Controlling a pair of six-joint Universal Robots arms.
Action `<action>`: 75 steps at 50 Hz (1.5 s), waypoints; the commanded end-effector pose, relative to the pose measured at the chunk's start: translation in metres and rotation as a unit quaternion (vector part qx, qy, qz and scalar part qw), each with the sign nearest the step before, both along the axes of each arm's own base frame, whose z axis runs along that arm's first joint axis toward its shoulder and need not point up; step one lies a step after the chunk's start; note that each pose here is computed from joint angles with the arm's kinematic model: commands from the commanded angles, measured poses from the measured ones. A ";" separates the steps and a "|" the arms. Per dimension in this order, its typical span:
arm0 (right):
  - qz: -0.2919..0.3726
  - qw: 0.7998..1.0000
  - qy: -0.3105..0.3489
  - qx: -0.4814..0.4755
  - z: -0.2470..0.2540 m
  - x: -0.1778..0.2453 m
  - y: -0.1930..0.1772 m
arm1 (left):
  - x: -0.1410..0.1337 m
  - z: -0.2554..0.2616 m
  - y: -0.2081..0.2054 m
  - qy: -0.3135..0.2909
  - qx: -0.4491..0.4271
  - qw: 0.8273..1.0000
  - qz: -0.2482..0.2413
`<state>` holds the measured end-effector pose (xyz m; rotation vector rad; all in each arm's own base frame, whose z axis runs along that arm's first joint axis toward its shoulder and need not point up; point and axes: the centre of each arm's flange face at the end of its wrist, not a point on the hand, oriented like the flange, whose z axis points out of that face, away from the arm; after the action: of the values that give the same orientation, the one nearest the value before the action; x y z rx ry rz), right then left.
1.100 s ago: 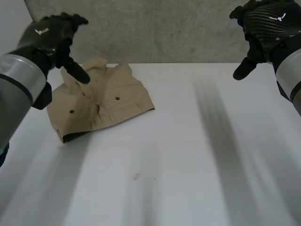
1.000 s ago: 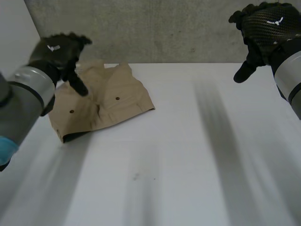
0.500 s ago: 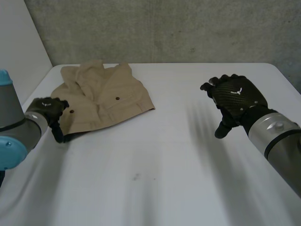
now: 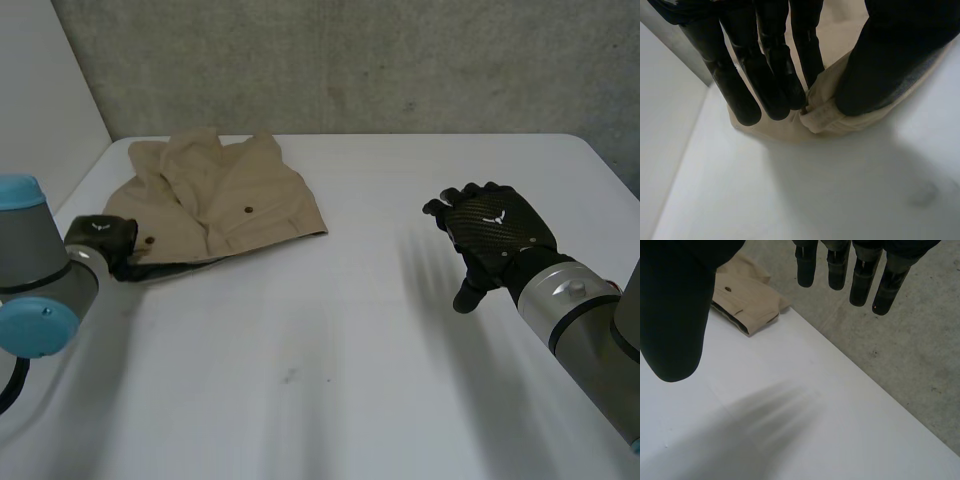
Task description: Fold the shorts.
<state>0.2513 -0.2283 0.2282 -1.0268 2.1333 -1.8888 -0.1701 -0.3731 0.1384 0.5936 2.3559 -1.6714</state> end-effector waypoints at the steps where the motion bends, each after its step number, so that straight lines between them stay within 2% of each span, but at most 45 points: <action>1: 0.000 1.000 0.002 0.004 -0.003 0.000 0.000 | -0.006 0.041 0.004 0.019 -0.093 0.996 -0.004; 9: -0.005 1.000 0.000 -0.001 -0.001 -0.001 -0.005 | -0.029 0.112 0.030 0.077 -0.177 0.981 -0.031; 13: -0.039 0.999 -0.001 -0.003 0.001 -0.014 -0.019 | -0.039 0.172 0.052 0.113 -0.254 0.959 -0.053; 14: -0.045 0.999 -0.001 -0.005 0.002 -0.016 -0.021 | -0.040 0.202 0.063 0.127 -0.292 0.946 -0.059; 17: -0.067 0.998 -0.001 -0.009 0.005 -0.024 -0.029 | -0.038 0.231 0.074 0.142 -0.329 0.932 -0.061; 19: -0.080 0.997 -0.002 -0.013 0.007 -0.029 -0.033 | -0.036 0.278 0.098 0.170 -0.387 0.903 -0.072; 24: -0.089 0.996 -0.003 -0.016 0.009 -0.033 -0.038 | -0.039 0.326 0.138 0.199 -0.436 0.872 -0.097; 25: -0.090 0.996 -0.003 -0.016 0.009 -0.034 -0.038 | -0.041 0.330 0.143 0.202 -0.438 0.870 -0.102; 29: -0.090 0.996 -0.004 -0.018 0.011 -0.034 -0.037 | -0.053 0.331 0.158 0.213 -0.432 0.867 -0.128; 33: -0.088 0.996 -0.003 -0.015 0.010 -0.034 -0.037 | -0.062 0.321 0.159 0.215 -0.413 0.874 -0.142; 40: -0.087 0.996 -0.002 -0.013 0.008 -0.034 -0.035 | -0.098 0.259 0.119 0.198 -0.325 0.911 -0.158; 44: -0.086 0.996 0.000 -0.011 0.007 -0.034 -0.035 | -0.122 0.221 0.094 0.182 -0.281 0.926 -0.172; 47: -0.085 0.996 0.001 -0.009 0.005 -0.033 -0.036 | -0.135 0.209 0.085 0.177 -0.274 0.928 -0.179; 48: -0.085 0.996 0.002 -0.009 0.004 -0.033 -0.036 | -0.157 0.205 0.075 0.175 -0.283 0.923 -0.194; 51: -0.085 0.996 0.003 -0.008 0.003 -0.032 -0.036 | -0.183 0.202 0.070 0.175 -0.295 0.914 -0.215; 52: -0.085 0.996 0.003 -0.007 0.003 -0.033 -0.036 | -0.201 0.202 0.068 0.179 -0.310 0.905 -0.230; 55: -0.087 0.996 0.005 -0.001 -0.002 -0.033 -0.038 | -0.223 0.206 0.061 0.196 -0.346 0.886 -0.241; 56: -0.087 0.996 0.006 0.001 -0.003 -0.033 -0.038 | -0.237 0.204 0.058 0.206 -0.364 0.873 -0.249; 58: -0.087 0.996 0.008 0.006 -0.006 -0.033 -0.039 | -0.250 0.197 0.054 0.214 -0.378 0.863 -0.258; 62: -0.084 0.996 0.014 0.014 -0.013 -0.031 -0.039 | -0.277 0.159 0.044 0.217 -0.388 0.843 -0.302; 65: -0.082 0.996 0.019 0.013 -0.013 -0.031 -0.038 | -0.283 0.144 0.043 0.217 -0.384 0.841 -0.313; 71: -0.080 0.996 0.022 0.012 -0.014 -0.031 -0.038 | -0.278 0.111 0.043 0.203 -0.345 0.861 -0.312; 75: -0.076 0.997 0.021 0.013 -0.014 -0.030 -0.037 | -0.265 0.121 0.051 0.197 -0.333 0.869 -0.308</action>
<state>0.2205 -0.2665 0.2140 -0.9243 2.3228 -1.9178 -0.4526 -0.3308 0.2619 0.9564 1.5343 -3.0227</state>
